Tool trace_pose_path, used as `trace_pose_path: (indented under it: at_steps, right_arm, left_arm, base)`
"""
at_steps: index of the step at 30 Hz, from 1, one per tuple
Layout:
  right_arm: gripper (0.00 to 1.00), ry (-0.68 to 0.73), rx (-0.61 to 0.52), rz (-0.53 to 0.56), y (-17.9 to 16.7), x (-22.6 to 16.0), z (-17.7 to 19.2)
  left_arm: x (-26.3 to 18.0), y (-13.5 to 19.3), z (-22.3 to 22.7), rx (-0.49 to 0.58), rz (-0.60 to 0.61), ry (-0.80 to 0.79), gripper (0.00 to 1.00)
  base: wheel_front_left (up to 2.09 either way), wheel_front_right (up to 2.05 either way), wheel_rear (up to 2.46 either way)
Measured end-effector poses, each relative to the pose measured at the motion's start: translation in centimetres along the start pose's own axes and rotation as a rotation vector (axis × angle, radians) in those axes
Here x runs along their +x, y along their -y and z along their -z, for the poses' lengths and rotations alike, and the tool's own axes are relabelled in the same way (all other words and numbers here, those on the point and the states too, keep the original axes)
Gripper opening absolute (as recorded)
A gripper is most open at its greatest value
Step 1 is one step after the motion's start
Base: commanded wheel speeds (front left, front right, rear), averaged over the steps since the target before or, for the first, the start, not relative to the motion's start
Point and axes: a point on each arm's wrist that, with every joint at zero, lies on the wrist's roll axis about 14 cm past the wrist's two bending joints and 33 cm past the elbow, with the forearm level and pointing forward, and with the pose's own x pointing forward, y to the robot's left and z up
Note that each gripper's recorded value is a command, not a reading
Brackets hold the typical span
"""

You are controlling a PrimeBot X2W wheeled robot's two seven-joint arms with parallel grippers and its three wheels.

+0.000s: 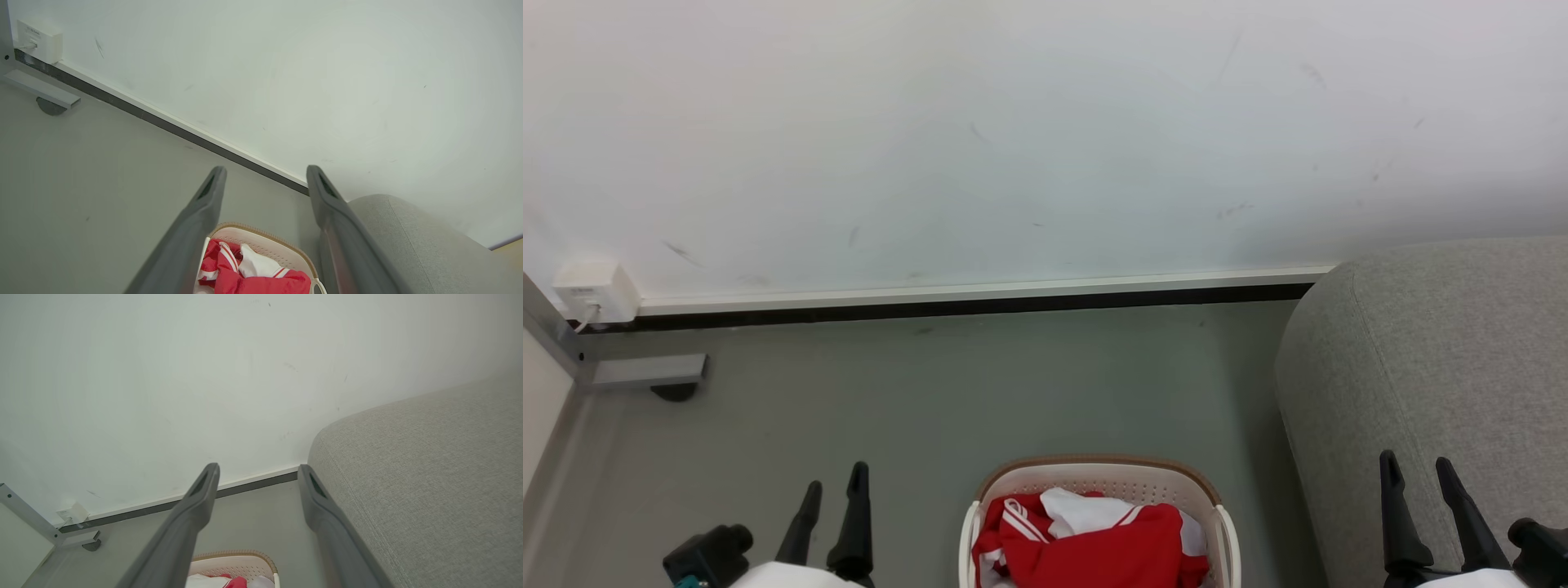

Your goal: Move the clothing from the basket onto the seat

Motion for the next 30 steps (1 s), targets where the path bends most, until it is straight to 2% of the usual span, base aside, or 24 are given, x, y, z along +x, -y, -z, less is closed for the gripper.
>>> trace_pose_path:
  at_steps: [13,30]
  right_arm:
    - [1.0,-0.002,-0.12,-0.01,0.05,-0.26,0.35]
    - [1.0,0.0,-0.226,-0.033,-0.23,-0.49,0.71]
  left_arm:
    - [-0.28,0.01,0.31,0.153,0.015,0.002,1.0]
    - [-0.56,0.46,0.86,0.288,0.051,0.0,1.0]
  base:
    - [0.0,0.0,0.0]
    - [0.0,0.0,0.0]
